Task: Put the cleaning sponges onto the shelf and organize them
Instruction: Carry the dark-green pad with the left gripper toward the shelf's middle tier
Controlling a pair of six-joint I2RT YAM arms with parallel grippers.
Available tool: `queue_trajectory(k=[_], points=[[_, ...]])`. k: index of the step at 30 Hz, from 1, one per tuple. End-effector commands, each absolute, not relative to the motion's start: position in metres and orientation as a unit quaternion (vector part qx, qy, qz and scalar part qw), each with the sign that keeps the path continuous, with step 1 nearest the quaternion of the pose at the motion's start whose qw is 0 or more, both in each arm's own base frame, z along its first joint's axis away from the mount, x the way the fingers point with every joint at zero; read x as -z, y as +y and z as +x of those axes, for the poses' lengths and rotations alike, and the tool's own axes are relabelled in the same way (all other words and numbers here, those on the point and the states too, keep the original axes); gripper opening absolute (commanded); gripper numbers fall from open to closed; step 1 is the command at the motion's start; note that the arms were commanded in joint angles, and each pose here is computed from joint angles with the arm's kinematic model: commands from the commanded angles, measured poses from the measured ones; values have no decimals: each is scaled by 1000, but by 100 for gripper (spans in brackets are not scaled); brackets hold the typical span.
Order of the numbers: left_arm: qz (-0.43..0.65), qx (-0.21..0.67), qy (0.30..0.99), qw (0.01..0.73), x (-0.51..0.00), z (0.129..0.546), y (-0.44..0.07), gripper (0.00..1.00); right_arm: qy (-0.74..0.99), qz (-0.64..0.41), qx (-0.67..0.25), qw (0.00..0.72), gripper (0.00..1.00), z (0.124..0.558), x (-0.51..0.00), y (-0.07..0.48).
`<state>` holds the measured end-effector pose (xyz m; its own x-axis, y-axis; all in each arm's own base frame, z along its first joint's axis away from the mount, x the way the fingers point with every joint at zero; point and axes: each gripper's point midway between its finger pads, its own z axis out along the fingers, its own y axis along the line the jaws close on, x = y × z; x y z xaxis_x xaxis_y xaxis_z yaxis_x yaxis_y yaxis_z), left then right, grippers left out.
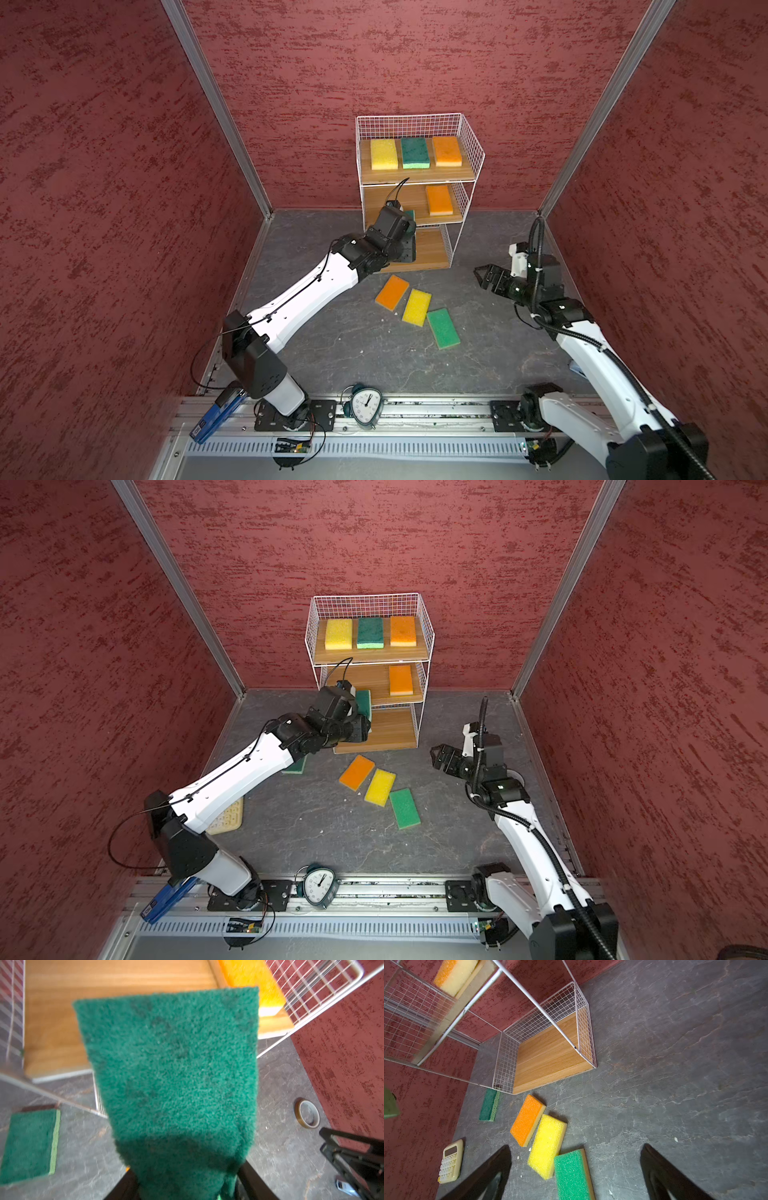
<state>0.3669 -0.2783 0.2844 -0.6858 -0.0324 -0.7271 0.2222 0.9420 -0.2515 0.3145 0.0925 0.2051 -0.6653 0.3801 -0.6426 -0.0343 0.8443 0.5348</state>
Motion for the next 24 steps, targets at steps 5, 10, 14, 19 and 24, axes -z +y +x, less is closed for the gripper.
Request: queue_trajectory(k=[5, 10, 14, 19, 24], points=[[50, 156, 875, 455, -315, 399, -289, 60, 866, 85, -263, 417, 98, 326, -222, 94], [54, 145, 866, 476, -319, 414, -293, 60, 865, 80, -274, 413, 98, 331, -220, 99], [60, 130, 861, 488, -317, 426, -296, 60, 864, 79, -280, 410, 98, 334, -219, 101], [57, 116, 856, 501, -316, 438, -298, 60, 865, 77, -281, 408, 98, 337, -219, 102], [52, 106, 850, 514, -315, 449, -298, 61, 864, 77, -280, 410, 98, 339, -221, 102]])
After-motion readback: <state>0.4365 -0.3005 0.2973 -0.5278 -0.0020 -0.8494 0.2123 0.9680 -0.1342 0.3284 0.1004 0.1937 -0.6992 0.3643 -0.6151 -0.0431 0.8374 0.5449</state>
